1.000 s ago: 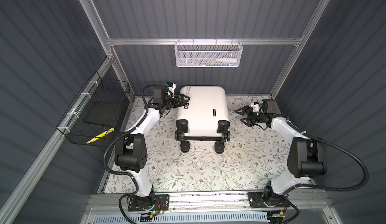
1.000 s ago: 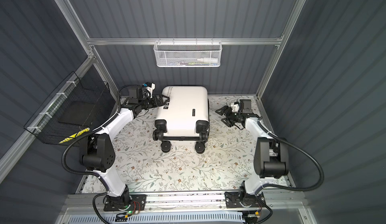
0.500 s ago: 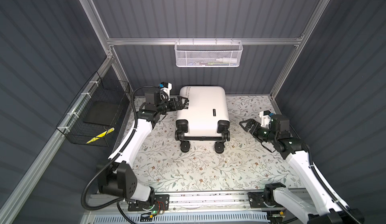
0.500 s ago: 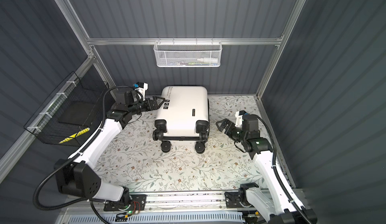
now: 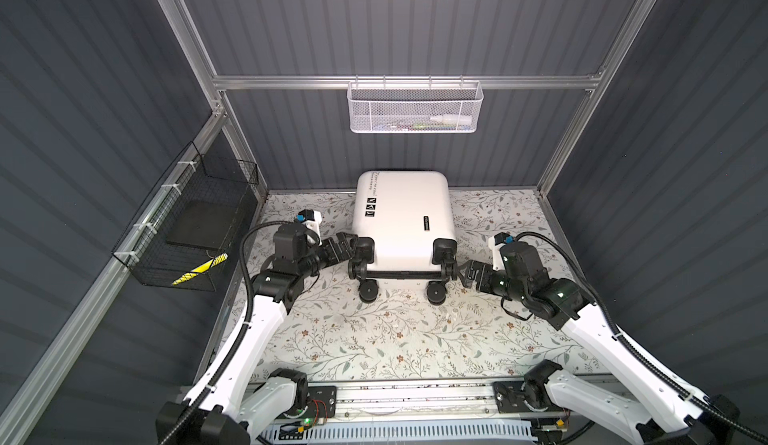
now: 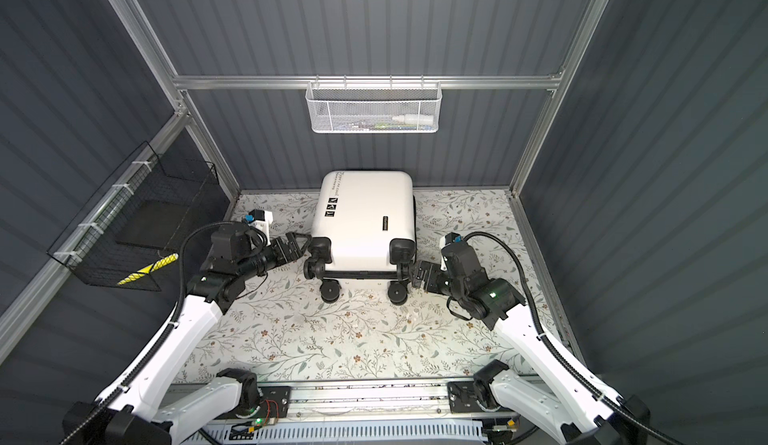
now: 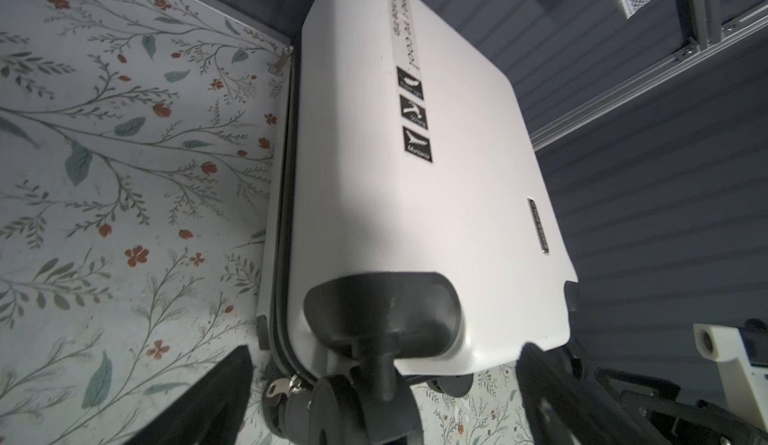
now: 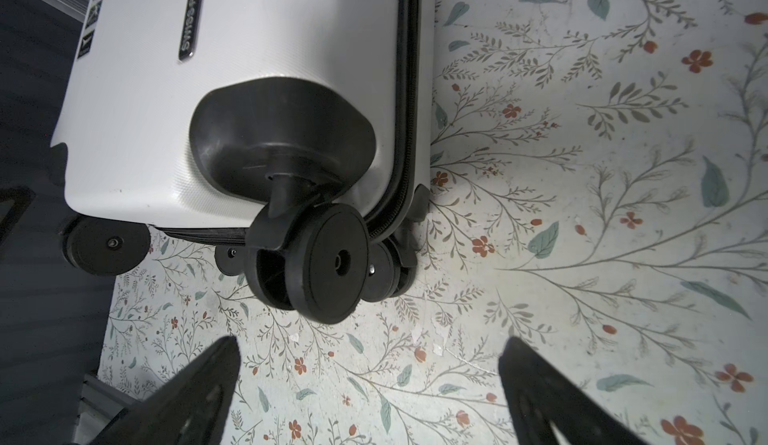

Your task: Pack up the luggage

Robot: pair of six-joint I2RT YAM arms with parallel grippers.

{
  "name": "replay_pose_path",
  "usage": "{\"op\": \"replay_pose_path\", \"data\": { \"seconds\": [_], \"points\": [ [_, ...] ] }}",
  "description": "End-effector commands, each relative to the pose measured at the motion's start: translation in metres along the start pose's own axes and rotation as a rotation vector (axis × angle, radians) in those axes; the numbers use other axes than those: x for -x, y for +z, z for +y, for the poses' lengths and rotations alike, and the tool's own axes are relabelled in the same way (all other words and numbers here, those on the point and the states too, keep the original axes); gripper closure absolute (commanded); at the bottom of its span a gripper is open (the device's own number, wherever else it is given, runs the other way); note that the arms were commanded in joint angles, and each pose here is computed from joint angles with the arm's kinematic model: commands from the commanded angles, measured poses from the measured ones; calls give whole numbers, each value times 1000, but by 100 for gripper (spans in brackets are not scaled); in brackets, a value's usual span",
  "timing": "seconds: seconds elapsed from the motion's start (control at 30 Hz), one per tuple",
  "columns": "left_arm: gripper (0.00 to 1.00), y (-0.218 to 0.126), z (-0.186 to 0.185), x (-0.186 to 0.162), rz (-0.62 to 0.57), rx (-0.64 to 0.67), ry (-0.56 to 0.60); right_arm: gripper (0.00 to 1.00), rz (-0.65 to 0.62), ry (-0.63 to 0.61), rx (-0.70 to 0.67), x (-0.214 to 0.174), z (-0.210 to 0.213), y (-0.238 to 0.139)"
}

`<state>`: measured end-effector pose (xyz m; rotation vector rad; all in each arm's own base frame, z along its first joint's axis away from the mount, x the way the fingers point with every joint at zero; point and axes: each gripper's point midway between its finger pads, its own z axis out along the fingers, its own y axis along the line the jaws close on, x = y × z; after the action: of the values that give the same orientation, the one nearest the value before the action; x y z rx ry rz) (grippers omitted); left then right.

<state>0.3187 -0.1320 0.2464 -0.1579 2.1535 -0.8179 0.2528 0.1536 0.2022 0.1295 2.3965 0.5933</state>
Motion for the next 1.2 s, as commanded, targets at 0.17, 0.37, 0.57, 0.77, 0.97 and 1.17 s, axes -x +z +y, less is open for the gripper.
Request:
{"op": "replay_pose_path", "data": {
  "seconds": [0.17,0.37,0.57,0.77,0.97,1.17],
  "points": [
    [0,0,22,-23,35,66,-90,1,-38,-134,-108,12,20,4],
    [0,1,26,-31,51,68,-102,1,-7,-208,-177,7,31,21],
    [0,2,28,-38,68,62,-112,1,7,-228,-221,3,31,34],
    [0,5,30,-43,85,57,-110,4,15,-245,-224,1,34,42],
    [0,8,29,-45,89,46,-118,15,25,-255,-227,0,37,51],
    [0,7,28,-45,91,39,-117,23,15,-252,-223,2,39,55]
  ]
}}
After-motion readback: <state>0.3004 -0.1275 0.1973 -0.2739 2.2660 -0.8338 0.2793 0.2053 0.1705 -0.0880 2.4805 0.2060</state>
